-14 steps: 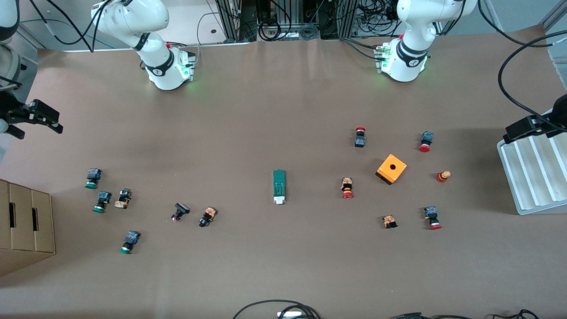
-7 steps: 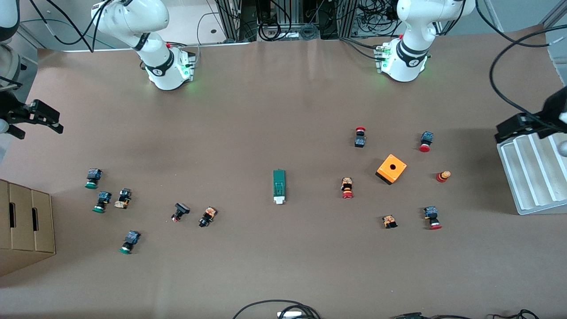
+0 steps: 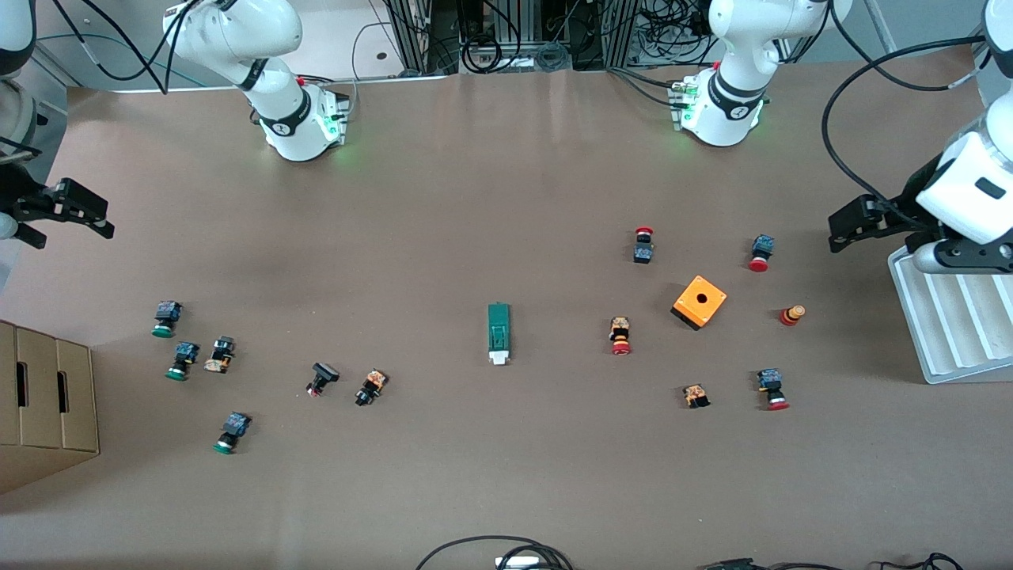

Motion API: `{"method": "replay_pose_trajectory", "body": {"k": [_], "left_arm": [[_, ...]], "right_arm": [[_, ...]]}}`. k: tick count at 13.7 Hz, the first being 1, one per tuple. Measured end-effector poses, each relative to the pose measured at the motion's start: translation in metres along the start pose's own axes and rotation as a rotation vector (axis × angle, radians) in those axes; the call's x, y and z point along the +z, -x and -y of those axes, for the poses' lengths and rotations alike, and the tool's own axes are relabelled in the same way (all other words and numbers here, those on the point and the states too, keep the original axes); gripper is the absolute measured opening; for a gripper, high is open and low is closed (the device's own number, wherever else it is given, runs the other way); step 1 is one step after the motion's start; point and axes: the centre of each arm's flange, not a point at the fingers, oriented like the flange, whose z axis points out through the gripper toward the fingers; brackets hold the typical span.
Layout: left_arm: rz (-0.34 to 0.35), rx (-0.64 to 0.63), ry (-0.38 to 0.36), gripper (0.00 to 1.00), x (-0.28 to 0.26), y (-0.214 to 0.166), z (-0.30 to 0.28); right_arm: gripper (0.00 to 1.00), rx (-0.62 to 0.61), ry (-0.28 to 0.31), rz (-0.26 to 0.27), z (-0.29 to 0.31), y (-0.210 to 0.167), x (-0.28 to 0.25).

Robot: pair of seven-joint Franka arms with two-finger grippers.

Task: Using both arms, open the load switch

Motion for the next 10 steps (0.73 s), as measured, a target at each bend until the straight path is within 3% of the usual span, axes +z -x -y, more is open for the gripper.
{"method": "replay_pose_trajectory", "body": {"k": [7, 10], "left_arm": [[-0.004, 0.034, -0.004, 1.00, 0.004, -0.002, -0.018], [-0.044, 0.094, -0.082, 1.00, 0.004, -0.003, -0.048]], "right_arm": [[1.00, 0.000, 0.000, 0.003, 0.000, 0.000, 0.001], [1.00, 0.002, -0.001, 0.005, -0.001, 0.000, 0.002]]}}
